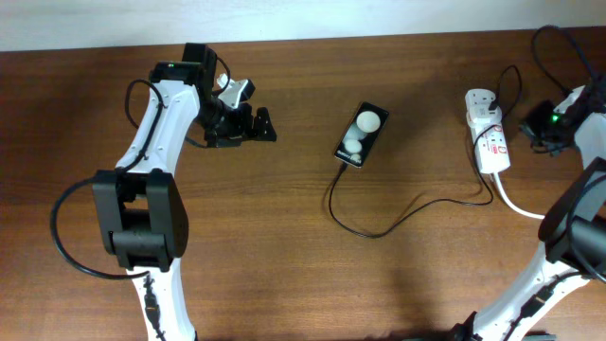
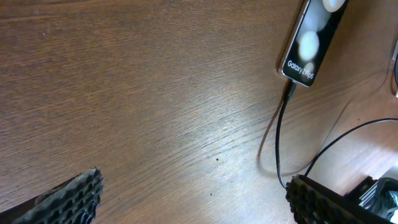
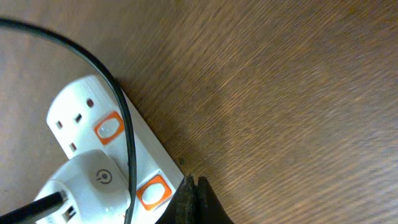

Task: Plug charger to phone and switch on socket
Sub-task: 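Release the phone and move the right gripper to the power strip, then press the orange switch beside the charger with the right gripper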

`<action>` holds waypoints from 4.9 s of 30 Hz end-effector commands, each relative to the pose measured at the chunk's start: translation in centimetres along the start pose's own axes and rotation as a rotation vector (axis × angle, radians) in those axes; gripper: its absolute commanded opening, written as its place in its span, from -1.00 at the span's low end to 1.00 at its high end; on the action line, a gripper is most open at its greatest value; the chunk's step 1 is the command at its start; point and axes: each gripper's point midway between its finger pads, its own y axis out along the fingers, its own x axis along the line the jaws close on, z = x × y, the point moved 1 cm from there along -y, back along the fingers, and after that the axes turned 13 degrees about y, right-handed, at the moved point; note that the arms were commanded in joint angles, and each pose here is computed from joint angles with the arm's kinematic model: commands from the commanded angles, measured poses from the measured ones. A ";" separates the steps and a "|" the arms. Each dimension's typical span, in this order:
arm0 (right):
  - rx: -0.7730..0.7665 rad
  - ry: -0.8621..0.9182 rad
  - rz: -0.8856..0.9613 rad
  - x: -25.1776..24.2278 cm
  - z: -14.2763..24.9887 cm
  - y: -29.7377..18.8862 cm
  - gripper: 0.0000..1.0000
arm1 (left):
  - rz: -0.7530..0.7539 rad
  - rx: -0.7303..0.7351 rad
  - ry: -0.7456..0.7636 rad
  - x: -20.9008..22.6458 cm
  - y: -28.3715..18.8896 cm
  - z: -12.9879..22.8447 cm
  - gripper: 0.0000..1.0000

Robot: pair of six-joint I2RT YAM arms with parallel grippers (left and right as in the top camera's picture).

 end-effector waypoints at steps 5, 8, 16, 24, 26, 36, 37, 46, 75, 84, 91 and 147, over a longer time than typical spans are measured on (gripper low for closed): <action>0.071 -0.001 0.000 0.0 1.7 2.2 -0.92 | -0.001 -0.003 0.005 0.0 -0.2 0.0 0.98; 0.076 -0.005 -0.018 0.3 1.8 2.2 -0.92 | -0.001 -0.003 0.005 0.0 -0.2 0.0 0.98; 0.086 -0.090 -0.098 1.9 1.6 1.7 -0.92 | -0.001 -0.003 0.005 0.0 -0.2 0.0 0.98; 0.099 -0.110 -0.093 2.2 2.3 2.1 -0.92 | -0.001 -0.003 0.005 0.0 -0.2 0.0 0.98; 0.100 -0.119 -0.096 2.6 2.5 2.2 -0.92 | -0.001 -0.003 0.005 0.0 -0.2 0.0 0.98; 0.112 -0.142 -0.097 3.4 3.3 2.6 -0.92 | -0.001 -0.003 0.005 0.0 -0.2 0.0 0.98; 0.119 -0.144 -0.095 3.5 3.6 2.7 -0.92 | -0.001 -0.003 0.006 0.0 -0.2 0.0 0.98; 0.215 -0.079 -0.051 3.3 7.3 3.7 -0.92 | -0.001 -0.003 0.005 0.0 -0.2 0.0 0.98; 0.229 0.012 -0.136 3.3 6.1 2.9 -0.92 | -0.001 -0.003 0.005 0.0 -0.2 0.0 0.98; 0.205 0.031 -0.047 2.9 6.6 3.5 -0.92 | -0.001 -0.003 0.006 0.0 -0.2 0.0 0.98; 0.172 0.142 -0.117 2.7 4.3 3.0 -0.92 | -0.001 -0.003 0.005 0.0 -0.2 0.0 0.98; 0.197 0.091 0.013 1.7 7.9 3.4 -0.92 | -0.001 -0.003 0.005 0.0 -0.2 0.0 0.98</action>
